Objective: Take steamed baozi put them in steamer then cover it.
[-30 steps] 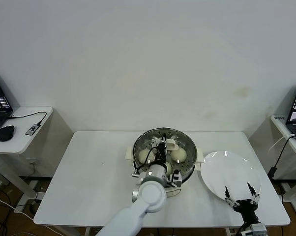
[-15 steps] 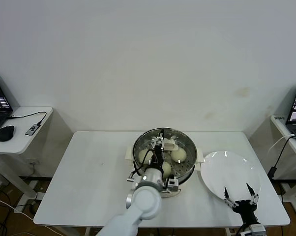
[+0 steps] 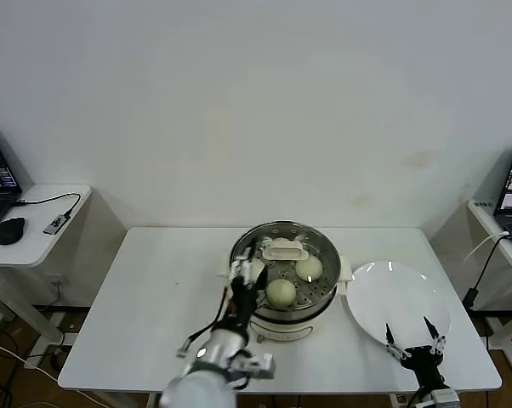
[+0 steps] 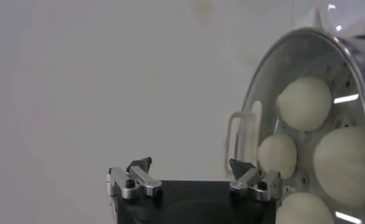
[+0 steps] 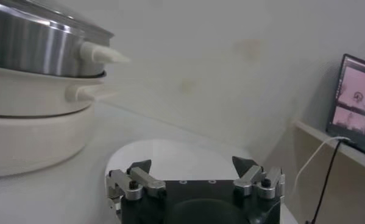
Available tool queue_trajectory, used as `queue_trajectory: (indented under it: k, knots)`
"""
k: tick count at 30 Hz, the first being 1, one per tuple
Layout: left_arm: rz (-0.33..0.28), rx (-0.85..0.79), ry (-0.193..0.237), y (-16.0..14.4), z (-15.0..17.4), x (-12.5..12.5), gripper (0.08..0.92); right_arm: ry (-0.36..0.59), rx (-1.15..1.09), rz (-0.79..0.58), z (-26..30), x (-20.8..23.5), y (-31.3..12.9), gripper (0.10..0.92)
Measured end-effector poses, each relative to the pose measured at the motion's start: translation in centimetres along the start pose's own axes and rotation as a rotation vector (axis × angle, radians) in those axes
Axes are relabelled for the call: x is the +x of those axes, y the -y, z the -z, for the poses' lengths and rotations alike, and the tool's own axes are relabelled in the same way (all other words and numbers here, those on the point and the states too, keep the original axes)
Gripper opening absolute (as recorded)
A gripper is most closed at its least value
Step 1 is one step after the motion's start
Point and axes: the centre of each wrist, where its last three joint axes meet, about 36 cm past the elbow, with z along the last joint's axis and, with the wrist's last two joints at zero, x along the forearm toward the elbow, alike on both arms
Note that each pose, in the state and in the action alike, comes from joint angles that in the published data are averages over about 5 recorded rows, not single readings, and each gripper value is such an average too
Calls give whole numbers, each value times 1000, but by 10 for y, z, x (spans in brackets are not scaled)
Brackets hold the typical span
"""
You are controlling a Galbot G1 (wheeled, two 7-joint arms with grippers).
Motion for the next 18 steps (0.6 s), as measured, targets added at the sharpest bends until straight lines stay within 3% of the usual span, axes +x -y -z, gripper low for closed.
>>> queue_trajectory:
  k: [9,18]
  knots:
    - [-10,467,-28,14,-81,48,823,44,-49,46,15,3,-2,823]
    - [66,994,-193,49,-127,94,823,61,-98,125,25,18,-5,823]
